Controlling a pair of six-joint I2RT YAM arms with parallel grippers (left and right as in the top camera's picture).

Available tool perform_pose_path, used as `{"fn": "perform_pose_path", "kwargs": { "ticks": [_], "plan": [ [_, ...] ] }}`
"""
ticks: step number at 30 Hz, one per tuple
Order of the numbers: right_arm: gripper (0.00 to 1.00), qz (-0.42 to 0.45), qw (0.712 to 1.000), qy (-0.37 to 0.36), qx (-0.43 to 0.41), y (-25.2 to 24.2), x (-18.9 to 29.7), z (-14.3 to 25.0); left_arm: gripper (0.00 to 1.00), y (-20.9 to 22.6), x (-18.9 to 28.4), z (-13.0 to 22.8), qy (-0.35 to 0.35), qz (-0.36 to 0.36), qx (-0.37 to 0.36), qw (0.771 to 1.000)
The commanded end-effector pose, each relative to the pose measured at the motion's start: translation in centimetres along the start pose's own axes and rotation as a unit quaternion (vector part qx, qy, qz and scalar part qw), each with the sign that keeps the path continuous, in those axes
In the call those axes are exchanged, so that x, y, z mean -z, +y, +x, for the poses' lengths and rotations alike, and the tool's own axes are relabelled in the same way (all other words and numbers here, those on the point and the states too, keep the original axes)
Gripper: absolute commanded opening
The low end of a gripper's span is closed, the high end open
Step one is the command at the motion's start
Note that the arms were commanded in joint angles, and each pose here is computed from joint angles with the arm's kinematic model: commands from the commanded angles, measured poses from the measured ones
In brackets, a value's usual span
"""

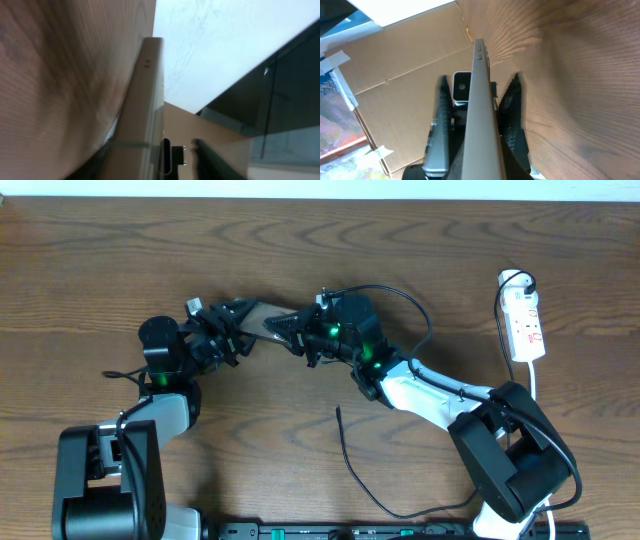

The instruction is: Plug charger to phone and switch on socket

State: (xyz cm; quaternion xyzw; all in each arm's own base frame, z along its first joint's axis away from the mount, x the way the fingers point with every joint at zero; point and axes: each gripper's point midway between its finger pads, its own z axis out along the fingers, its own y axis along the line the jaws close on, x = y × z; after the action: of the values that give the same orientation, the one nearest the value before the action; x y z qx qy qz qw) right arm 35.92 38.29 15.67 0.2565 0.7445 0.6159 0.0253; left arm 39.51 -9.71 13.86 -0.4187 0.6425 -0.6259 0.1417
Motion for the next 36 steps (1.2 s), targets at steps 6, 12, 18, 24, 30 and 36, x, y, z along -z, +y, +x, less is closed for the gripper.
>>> {"fn": "perform_pose_path", "kwargs": {
  "ticks": [6, 12, 18, 24, 30, 36],
  "plan": [
    [0.01, -0.017, 1.0, 0.005, 0.017, 1.6, 0.0, 0.5, 0.3, -0.5, 0.1, 0.1, -0.002, 0.006, -0.009, 1.0],
    [0.01, -0.018, 1.0, 0.005, 0.017, 1.6, 0.0, 0.5, 0.35, 0.6, 0.1, -0.5, -0.018, -0.013, -0.003, 1.0],
    [0.01, -0.018, 1.0, 0.003, 0.004, 1.6, 0.0, 0.4, 0.34, 1.2, 0.0, -1.3, -0.046, -0.022, 0.007, 0.999],
    [0.01, -0.018, 1.0, 0.0, 0.004, 1.6, 0.0, 0.3, 0.34, 1.1, 0.0, -1.7, -0.058, -0.021, 0.007, 0.998],
    [0.01, -0.014, 1.0, -0.005, 0.001, 1.4, -0.1, 0.3, 0.33, 1.1, 0.1, -2.0, -0.067, -0.02, -0.001, 0.998],
    [0.02, -0.013, 1.0, -0.013, 0.004, 1.3, -0.6, 0.8, 0.29, 1.1, 0.1, -2.0, -0.067, -0.02, -0.001, 0.998]
  ]
}}
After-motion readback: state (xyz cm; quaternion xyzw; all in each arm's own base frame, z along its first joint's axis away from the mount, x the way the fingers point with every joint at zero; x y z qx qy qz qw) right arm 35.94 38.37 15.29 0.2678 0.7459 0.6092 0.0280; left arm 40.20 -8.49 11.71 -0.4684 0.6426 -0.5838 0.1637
